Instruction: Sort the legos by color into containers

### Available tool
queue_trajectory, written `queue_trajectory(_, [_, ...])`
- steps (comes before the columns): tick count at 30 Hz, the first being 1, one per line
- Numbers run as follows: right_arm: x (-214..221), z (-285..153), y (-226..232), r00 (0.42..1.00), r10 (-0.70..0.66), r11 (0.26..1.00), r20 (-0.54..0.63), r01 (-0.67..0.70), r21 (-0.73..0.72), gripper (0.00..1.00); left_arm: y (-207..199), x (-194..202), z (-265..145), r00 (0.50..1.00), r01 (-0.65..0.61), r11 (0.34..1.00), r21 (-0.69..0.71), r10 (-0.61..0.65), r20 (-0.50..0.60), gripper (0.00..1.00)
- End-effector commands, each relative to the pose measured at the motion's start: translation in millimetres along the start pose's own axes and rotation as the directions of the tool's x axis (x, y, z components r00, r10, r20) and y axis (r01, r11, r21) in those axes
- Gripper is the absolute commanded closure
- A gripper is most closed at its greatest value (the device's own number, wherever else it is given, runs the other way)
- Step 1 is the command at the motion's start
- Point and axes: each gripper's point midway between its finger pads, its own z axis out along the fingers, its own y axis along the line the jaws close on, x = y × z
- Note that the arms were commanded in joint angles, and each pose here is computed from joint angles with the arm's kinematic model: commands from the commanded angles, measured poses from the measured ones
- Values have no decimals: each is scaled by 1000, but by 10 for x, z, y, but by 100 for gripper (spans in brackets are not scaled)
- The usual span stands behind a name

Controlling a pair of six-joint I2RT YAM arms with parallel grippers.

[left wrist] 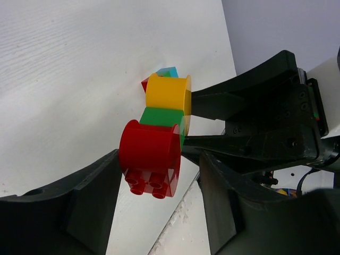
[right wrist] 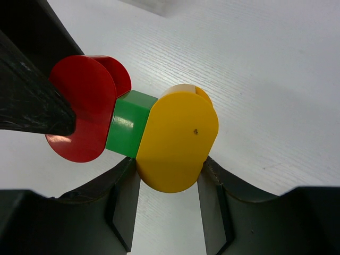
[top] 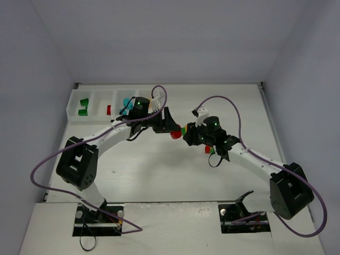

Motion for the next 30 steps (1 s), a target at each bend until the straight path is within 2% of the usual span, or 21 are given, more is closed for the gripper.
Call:
queue_trajectory(1, [-387,-85,100,989,3,999,146,3,-42,100,-304,-106,-90,996,-74,994,84,70,50,49])
queue_trajectory(6, [-441,-124,96,984,7,999,176,0,-41,100,-331,-78,-110,996,-84,993,82,80,49,60])
queue_trajectory(9, [-459,-129,94,983,5,999,185,2,-40,100,-347,-80,-117,994,-93,993,76,89,56,73])
queue_trajectory(11, [-474,-129,95,981,4,999,192,3,-39,100,-358,-95,-134,993,-102,993,66,97,65,90])
queue_trajectory(14, [-464,-126,65,981,6,1000,196,-1,-27,100,-373,-91,-162,992,-114,992,58,110,67,98])
queue_trajectory(30, [-369,-117,-164,977,47,999,208,-51,15,100,-370,-15,-322,994,-105,994,33,104,24,100])
